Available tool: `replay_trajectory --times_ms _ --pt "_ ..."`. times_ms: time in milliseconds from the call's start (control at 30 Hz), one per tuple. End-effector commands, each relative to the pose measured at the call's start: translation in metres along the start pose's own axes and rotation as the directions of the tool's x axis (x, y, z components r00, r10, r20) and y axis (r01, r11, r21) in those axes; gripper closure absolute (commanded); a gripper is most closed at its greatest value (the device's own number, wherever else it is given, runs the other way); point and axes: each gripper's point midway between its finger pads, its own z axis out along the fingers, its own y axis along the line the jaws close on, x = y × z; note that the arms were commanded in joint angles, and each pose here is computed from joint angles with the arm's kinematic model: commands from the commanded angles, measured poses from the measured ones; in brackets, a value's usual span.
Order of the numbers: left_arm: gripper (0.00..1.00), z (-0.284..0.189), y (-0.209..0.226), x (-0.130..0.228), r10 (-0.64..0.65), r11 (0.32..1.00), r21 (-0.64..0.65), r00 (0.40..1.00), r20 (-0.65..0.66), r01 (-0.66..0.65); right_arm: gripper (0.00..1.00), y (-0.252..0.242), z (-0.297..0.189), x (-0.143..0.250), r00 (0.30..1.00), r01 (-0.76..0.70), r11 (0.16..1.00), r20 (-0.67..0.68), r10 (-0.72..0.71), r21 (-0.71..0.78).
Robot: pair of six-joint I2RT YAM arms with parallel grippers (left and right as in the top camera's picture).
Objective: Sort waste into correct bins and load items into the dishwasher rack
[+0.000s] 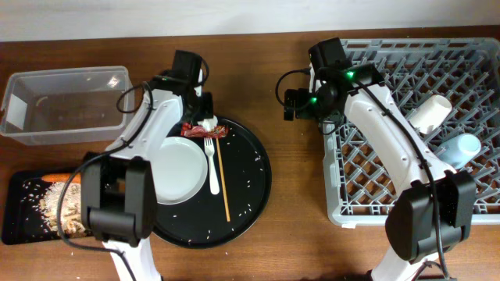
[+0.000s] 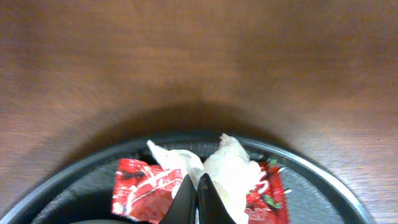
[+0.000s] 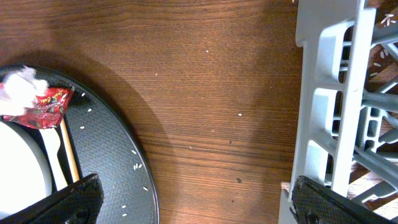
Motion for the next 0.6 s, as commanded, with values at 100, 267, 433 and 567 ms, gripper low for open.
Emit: replay_trajectory --times_ms 100,267,433,567 --pt "1.0 -0.088 0.068 -0.072 -0.144 0.982 -0.073 0.943 0.299 0.174 0.01 0.0 -0.008 -0.006 1.0 -0.01 1.0 0.026 0.01 -0.001" --pt "1.0 -0.113 0.189 -0.099 -0.306 0.893 -0.156 0.825 0.474 0.421 0.01 0.0 -0.008 -0.006 1.0 -0.01 1.0 0.026 0.01 -0.001" --pt "1.0 -0.122 0.283 -0.069 -0.377 0.754 -0.322 0.778 0.502 0.573 0.01 0.0 -0.008 -0.006 1.0 -0.01 1.0 0.026 0.01 -0.001" --pt "0.85 -0.099 0.296 -0.056 -0.398 0.736 -0.361 0.798 0.453 0.573 0.01 0.0 -0.008 -0.006 1.0 -0.01 1.0 0.026 0.01 -0.002"
